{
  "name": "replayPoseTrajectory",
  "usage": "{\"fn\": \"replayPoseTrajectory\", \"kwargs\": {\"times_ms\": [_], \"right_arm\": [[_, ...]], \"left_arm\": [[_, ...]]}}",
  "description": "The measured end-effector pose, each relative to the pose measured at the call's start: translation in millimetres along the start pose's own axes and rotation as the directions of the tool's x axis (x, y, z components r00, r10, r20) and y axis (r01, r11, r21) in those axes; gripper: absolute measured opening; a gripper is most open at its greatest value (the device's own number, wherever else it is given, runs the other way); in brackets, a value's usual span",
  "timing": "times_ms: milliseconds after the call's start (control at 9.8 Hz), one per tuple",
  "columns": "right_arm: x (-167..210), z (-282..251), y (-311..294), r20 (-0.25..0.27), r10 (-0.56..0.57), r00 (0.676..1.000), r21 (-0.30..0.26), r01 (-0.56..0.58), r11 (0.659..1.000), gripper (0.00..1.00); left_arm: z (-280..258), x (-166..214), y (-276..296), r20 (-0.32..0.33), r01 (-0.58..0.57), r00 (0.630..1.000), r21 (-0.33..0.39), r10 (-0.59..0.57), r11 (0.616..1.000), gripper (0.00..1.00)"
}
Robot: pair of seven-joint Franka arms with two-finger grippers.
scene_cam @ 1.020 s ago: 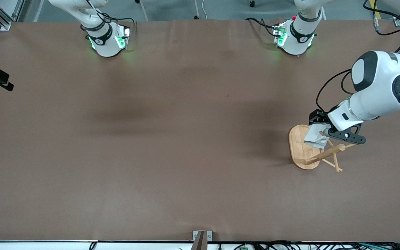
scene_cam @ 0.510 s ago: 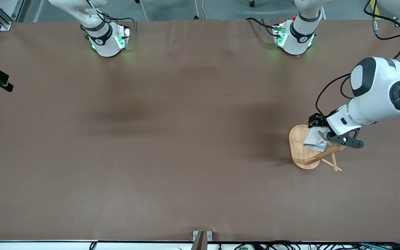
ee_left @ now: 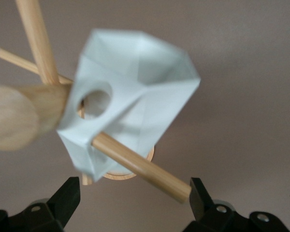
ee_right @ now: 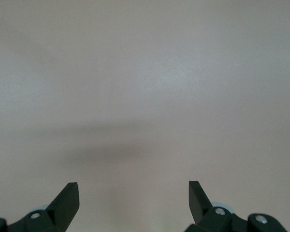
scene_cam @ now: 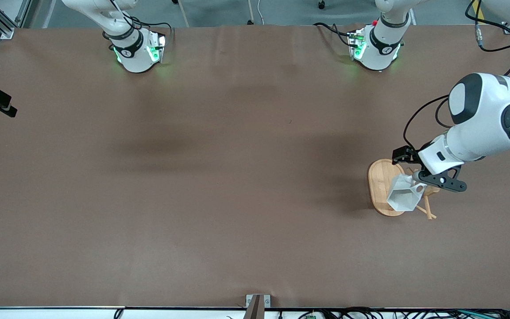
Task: Hang cup on rack
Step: 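Open the left gripper and raise it away from the rack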
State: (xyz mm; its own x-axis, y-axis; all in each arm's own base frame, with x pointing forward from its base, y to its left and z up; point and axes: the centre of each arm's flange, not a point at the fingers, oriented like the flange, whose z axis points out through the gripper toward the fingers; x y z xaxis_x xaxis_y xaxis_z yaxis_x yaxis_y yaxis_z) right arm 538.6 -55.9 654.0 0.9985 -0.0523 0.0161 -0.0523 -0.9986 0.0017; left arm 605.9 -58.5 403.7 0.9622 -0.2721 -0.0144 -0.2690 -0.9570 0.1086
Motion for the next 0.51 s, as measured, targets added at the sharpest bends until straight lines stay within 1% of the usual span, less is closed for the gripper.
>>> {"fn": "replayPoseTrajectory", "kwargs": {"times_ms": [204,510], "right_arm": [[0.0,0.0,0.0,0.000,0.000,1.000,0.000,0.000,1.000,1.00],[-0.1,-0.1,-0.1,0.000,0.000,1.000,0.000,0.000,1.000,1.00]], "left_arm": [[-37.3,9.9,-0.7,-0.039,0.024,0.999,0.008,-0.023,1.000,1.00],[-112.0,17.2,0.7,-0.082,0.120,0.989,0.011,-0.119,0.993,1.00]]}}
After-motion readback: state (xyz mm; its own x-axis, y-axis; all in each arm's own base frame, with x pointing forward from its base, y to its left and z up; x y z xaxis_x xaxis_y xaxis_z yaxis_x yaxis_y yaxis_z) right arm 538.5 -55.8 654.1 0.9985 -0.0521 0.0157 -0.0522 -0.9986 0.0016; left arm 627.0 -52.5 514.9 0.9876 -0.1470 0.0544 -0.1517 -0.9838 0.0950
